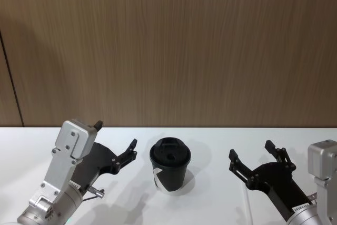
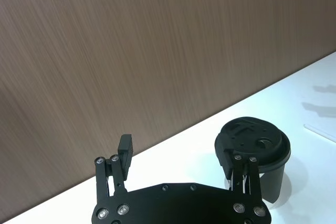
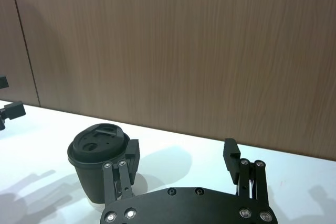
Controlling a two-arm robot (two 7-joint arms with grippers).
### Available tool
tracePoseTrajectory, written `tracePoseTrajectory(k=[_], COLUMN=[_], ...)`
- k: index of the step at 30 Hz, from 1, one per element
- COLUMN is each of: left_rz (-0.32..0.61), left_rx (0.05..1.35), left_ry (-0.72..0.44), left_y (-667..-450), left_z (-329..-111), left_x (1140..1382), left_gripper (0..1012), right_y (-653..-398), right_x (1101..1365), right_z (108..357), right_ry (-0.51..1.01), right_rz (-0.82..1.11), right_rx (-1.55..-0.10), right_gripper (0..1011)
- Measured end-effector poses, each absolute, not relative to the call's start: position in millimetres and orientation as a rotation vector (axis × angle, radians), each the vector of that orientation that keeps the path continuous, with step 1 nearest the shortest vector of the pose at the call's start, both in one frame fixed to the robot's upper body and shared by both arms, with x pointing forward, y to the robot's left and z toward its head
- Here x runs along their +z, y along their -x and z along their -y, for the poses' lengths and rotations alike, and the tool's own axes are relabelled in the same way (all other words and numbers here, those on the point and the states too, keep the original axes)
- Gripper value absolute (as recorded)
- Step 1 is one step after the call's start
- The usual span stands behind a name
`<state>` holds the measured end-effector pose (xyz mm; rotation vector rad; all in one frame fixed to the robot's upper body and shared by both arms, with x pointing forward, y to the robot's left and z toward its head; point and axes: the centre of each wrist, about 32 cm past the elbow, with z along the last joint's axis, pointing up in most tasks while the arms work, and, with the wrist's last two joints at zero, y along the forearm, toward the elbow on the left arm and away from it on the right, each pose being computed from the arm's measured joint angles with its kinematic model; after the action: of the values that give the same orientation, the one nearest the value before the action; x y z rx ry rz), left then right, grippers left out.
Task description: Pick up the straw with one hand, pass it to the other hand, and insert it into the cup.
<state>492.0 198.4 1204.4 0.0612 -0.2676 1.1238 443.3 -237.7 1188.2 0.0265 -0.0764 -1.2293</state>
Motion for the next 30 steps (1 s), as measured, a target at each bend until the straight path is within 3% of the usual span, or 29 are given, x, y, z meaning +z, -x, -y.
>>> tracePoseTrajectory(k=[30], left_rz=[0.268], left_rx=[1.124], left_ry=[-0.061], left_y=[-492], left_z=[-198], left_x=[1204], left_gripper=[1003], right_y=[-444], right_x=[1181], right_z=[249], right_ry=[-0.014], right_rz=[0.148], right_rx=[-1.204], right_gripper=[1001])
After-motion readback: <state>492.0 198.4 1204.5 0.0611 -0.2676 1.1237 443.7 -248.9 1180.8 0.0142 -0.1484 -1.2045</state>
